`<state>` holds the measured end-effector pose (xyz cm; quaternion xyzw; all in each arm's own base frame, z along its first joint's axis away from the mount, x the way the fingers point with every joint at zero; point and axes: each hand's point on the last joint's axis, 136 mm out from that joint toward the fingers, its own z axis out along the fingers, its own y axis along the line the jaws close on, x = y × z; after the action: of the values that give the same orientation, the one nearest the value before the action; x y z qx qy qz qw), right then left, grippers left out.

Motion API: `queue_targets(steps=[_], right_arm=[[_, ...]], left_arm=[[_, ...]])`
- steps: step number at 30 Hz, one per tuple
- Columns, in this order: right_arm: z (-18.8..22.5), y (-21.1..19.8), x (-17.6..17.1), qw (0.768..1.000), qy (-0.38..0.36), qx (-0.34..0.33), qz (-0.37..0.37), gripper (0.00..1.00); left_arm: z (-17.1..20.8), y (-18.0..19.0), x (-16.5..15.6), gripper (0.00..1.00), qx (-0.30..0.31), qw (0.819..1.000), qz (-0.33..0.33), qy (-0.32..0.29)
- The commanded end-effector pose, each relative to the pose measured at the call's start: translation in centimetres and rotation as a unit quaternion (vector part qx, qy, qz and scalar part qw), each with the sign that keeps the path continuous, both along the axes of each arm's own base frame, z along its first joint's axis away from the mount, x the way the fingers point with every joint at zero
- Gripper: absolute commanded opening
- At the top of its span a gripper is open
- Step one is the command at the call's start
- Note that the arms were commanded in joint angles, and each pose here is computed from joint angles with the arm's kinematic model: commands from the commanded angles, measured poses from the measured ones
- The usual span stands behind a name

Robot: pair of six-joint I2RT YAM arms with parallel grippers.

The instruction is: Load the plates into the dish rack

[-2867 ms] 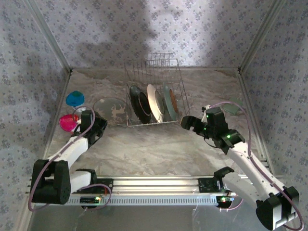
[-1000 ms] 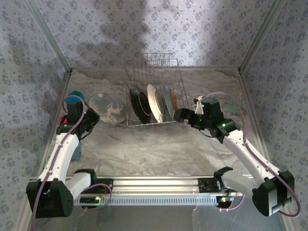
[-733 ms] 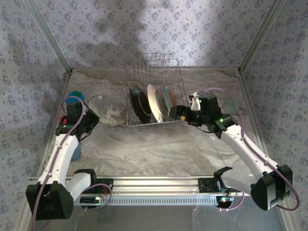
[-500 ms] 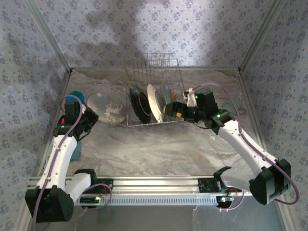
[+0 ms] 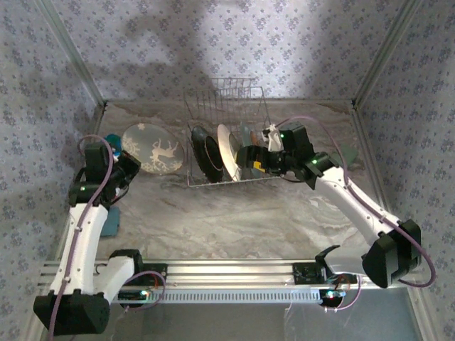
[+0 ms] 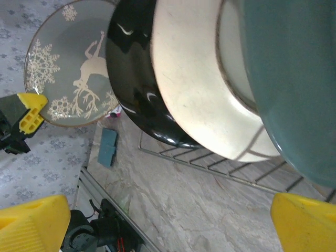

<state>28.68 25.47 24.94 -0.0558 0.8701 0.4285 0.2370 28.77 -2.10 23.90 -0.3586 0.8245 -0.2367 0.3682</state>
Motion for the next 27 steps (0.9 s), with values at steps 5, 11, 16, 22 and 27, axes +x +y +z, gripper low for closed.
queue_targets(steps=[5,11,16,22,27], right_arm=[[2.3,1.6,-0.2,0.998,-0.019,0.017,0.052,1.0],[4.0,2.5,0.0,0.994,-0.018,0.034,0.099,1.0],[4.9,2.3,1.1,0.992,-0.015,0.057,0.109,1.0],[5.1,1.9,2.4,0.992,-0.014,0.066,0.105,1.0],[4.9,1.7,3.8,0.992,-0.011,0.073,0.098,1.0]], left_arm=[[8.1,0.1,-0.1,0.0,0.007,0.993,-0.001,-0.121],[10.9,-2.0,0.7,0.0,-0.034,0.984,-0.05,-0.166],[12.4,-3.7,1.4,0.0,-0.047,0.977,-0.098,-0.184],[14.7,-5.9,1.7,0.0,-0.077,0.961,-0.148,-0.22],[15.4,-8.2,2.1,0.0,-0.089,0.953,-0.183,-0.226]])
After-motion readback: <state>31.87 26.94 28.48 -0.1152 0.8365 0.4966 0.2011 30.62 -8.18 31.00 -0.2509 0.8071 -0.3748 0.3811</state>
